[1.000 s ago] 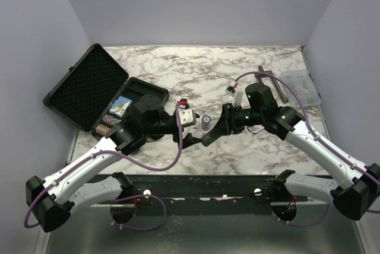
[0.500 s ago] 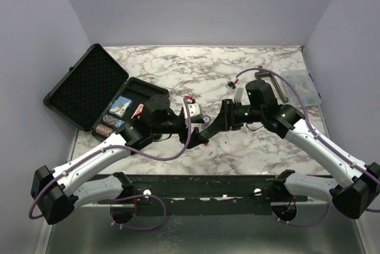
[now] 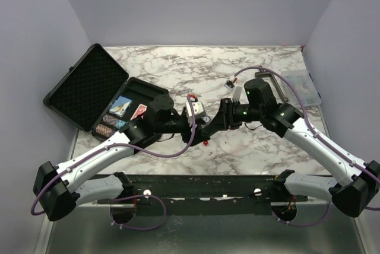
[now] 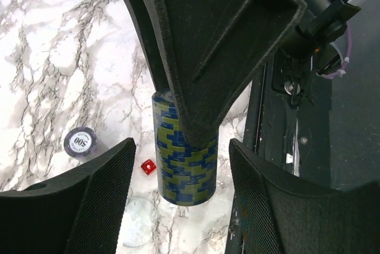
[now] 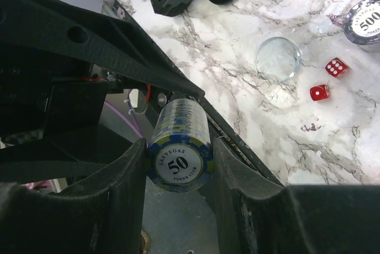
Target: Pack up texas hold em set
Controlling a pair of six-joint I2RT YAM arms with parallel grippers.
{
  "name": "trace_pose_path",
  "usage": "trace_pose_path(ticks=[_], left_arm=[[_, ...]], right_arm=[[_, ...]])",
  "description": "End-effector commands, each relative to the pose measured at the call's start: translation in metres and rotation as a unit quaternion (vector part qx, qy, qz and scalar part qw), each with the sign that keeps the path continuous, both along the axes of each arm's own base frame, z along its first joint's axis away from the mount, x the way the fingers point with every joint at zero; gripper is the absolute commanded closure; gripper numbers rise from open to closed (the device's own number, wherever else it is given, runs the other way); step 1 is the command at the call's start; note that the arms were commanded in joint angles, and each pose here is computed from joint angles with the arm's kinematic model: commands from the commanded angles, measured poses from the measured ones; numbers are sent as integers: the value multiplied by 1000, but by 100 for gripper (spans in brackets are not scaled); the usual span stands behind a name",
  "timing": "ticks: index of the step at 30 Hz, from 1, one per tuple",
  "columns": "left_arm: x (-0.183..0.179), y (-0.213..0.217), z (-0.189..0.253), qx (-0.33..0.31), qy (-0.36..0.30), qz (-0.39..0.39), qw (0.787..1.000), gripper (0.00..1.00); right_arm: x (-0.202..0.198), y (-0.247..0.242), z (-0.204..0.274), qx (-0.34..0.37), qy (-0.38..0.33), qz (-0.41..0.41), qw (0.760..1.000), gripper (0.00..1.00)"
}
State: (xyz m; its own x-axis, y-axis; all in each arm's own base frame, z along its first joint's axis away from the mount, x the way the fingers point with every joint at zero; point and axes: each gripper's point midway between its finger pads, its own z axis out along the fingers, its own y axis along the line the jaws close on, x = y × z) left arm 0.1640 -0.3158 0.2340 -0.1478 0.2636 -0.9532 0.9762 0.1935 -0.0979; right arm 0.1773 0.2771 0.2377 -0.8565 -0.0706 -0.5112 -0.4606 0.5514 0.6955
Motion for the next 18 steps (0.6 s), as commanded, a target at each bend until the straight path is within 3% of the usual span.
trace_pose_path(ticks=[1, 8, 12, 18], left_arm=[[6, -5, 0, 0, -5, 11, 1000, 36], [9, -7, -2, 6, -7, 14, 1000, 45], [9, -8, -3, 9, -12, 15, 1000, 55], [5, -10, -2, 8, -16, 4, 1000, 96]], right_arm=[[3, 10, 31, 39, -31, 6, 999, 99], [2, 10, 31, 40, -29, 8, 999, 99], [1, 11, 30, 40, -28, 9, 999, 99], [4, 10, 30, 36, -29, -1, 999, 99]])
